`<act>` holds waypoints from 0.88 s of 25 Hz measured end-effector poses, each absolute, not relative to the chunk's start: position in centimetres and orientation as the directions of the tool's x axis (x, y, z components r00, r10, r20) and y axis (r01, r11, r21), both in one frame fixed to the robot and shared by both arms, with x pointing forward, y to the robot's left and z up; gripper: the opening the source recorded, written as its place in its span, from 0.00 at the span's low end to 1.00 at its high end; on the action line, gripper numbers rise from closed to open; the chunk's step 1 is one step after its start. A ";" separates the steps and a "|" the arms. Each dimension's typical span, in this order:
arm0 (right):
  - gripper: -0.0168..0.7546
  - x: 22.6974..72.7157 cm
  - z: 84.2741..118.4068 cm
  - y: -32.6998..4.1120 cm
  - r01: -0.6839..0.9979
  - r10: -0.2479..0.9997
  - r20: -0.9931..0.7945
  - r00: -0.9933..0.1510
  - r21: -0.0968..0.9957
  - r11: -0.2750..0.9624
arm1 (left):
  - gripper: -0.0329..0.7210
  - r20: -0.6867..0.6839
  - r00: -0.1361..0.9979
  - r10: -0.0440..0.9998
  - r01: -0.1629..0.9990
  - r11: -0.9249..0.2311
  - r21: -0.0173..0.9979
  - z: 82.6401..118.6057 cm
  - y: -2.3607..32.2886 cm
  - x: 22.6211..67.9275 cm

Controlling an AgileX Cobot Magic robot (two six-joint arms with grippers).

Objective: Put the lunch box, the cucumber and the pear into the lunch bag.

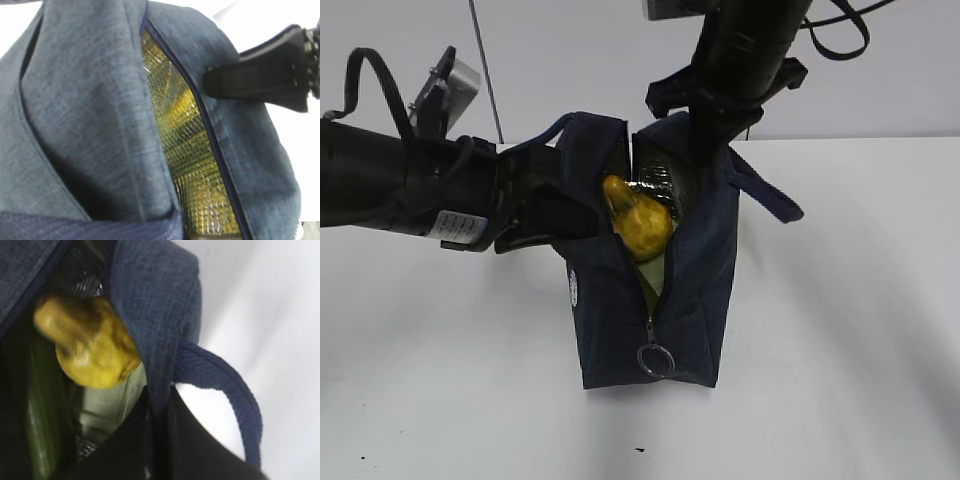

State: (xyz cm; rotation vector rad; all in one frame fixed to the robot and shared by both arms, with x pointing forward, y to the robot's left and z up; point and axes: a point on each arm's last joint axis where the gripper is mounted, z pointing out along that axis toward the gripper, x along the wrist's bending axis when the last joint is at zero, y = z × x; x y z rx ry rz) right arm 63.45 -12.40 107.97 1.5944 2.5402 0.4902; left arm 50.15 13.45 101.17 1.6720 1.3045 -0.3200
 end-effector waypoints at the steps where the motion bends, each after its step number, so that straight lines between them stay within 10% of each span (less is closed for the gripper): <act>1: 0.03 63.4 107.4 -12.5 0.865 0.893 0.085 -0.441 0.306 0.398 | 0.02 -0.692 0.392 0.607 0.860 0.024 0.509 100.9 13.4 50.2; 16: 0.03 63.4 106.5 -12.7 0.860 0.887 0.071 -0.456 0.291 0.419 | 0.04 -0.685 0.380 0.622 0.876 -0.003 0.482 99.5 13.1 50.7; 22: 0.18 63.4 106.5 -12.7 0.860 0.887 0.072 -0.456 0.291 0.418 | 0.29 -0.676 0.396 0.622 0.872 -0.023 0.489 99.5 13.1 50.7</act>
